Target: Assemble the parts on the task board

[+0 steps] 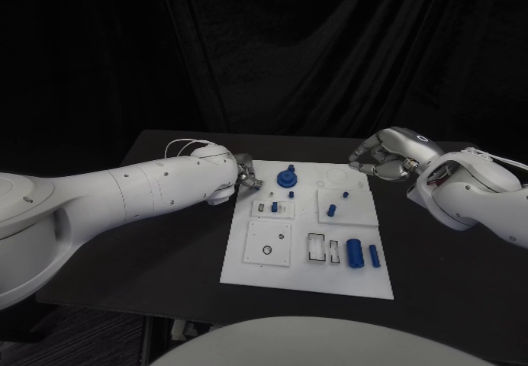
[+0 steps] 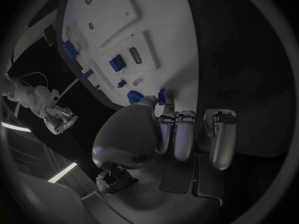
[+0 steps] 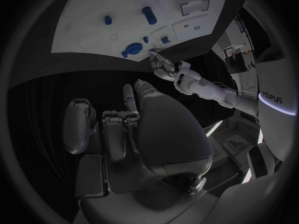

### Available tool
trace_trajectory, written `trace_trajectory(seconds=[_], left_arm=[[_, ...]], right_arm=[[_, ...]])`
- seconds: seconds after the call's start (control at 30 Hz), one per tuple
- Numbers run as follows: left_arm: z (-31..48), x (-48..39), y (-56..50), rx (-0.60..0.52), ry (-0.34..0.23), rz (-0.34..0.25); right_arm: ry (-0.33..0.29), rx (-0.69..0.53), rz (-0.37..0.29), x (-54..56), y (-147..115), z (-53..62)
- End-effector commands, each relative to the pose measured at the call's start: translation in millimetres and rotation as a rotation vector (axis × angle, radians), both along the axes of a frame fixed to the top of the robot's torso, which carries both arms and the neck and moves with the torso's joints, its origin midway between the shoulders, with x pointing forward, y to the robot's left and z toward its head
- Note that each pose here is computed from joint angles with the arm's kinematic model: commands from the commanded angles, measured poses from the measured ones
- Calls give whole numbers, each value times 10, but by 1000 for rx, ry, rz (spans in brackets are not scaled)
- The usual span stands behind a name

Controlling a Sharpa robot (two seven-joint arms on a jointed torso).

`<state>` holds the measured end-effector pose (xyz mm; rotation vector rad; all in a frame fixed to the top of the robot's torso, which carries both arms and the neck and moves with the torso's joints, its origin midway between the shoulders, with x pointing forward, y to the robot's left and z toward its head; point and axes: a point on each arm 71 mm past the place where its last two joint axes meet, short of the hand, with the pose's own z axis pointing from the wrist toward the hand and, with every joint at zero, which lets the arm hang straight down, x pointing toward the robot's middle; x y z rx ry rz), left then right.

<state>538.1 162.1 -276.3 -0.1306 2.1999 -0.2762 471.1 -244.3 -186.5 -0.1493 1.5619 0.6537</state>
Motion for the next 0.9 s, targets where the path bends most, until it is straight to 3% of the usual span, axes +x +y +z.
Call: trace_trajectory(seconds=[0.03,0.3,0.5,0.67,0.9], left_arm=[[19,7,-29,-35,-35,-14],[55,-2,-7,-76,-83,-21],[81,-65,51,-102,-108,-20],[97,-167,96,-116,-103,-24],[116,-396,129,-164,-50,-19]], right_arm=[[-7,3,-4,-6,-6,-1],[-4,2,-5,-7,-9,-8],[1,0,-11,-13,-30,-29],[2,-1,-15,-16,-45,-33],[3,-1,-18,-18,-52,-40]])
